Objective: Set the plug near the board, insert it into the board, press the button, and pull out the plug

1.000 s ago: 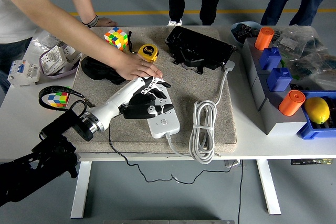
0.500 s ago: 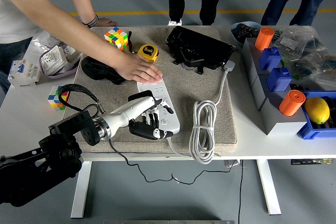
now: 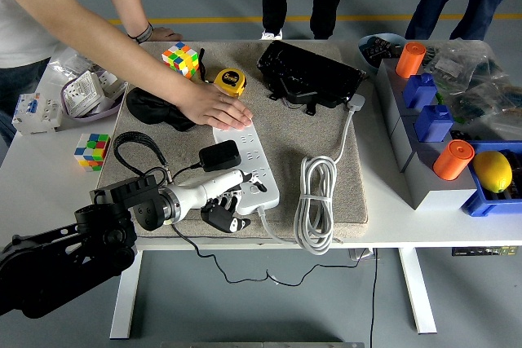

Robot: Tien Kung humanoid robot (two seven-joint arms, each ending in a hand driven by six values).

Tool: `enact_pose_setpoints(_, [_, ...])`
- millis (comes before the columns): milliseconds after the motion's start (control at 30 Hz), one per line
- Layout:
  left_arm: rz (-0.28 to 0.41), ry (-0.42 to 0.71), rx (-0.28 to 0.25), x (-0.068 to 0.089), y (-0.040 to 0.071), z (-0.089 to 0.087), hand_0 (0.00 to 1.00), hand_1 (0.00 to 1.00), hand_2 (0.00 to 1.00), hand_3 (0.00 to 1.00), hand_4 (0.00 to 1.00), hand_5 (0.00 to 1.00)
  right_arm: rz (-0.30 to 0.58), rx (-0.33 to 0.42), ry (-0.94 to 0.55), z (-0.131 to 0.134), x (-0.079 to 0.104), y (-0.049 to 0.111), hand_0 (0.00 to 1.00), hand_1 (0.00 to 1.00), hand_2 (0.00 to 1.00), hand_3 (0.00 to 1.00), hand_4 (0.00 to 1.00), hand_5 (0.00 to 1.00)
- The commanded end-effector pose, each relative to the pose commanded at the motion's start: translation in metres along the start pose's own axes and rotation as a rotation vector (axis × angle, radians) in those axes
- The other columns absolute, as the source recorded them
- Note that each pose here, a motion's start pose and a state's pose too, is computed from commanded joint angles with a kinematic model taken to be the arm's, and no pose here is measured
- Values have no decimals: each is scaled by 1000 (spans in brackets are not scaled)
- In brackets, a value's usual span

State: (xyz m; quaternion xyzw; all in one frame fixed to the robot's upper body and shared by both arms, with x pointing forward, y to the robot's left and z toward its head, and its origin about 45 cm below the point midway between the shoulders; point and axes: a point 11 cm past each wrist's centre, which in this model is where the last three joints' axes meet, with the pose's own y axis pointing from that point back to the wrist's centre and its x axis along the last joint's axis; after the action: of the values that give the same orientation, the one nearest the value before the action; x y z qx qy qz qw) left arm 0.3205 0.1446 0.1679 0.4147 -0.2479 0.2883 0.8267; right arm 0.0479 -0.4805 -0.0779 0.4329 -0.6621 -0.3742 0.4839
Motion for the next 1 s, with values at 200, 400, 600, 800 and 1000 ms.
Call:
enact_pose_setpoints(200, [-4, -9, 18, -1, -3, -2, 49, 104, 154, 844, 694, 2, 1, 1, -3, 0, 0, 0, 606, 647, 664, 557, 981, 451])
enact_pose_setpoints(400, [-4, -18, 54, 0, -5, -10, 49, 105, 155, 847, 697, 2, 0, 1, -2, 1, 0, 0, 609, 646, 661, 557, 981, 451])
enact_pose_setpoints(600, [-6, -21, 75, 0, -7, -15, 48, 104, 154, 845, 695, 2, 0, 4, 0, 0, 1, 0, 605, 646, 663, 556, 980, 452])
enact_pose_setpoints(800, [-7, -25, 86, 0, -7, -17, 48, 104, 154, 845, 695, 2, 1, 9, -4, -1, 1, 0, 605, 646, 663, 556, 980, 452])
enact_pose_setpoints(1000, [-18, -31, 98, -1, -7, -19, 48, 108, 158, 841, 714, 2, 5, 13, -5, -1, 2, 0, 608, 645, 662, 555, 979, 451])
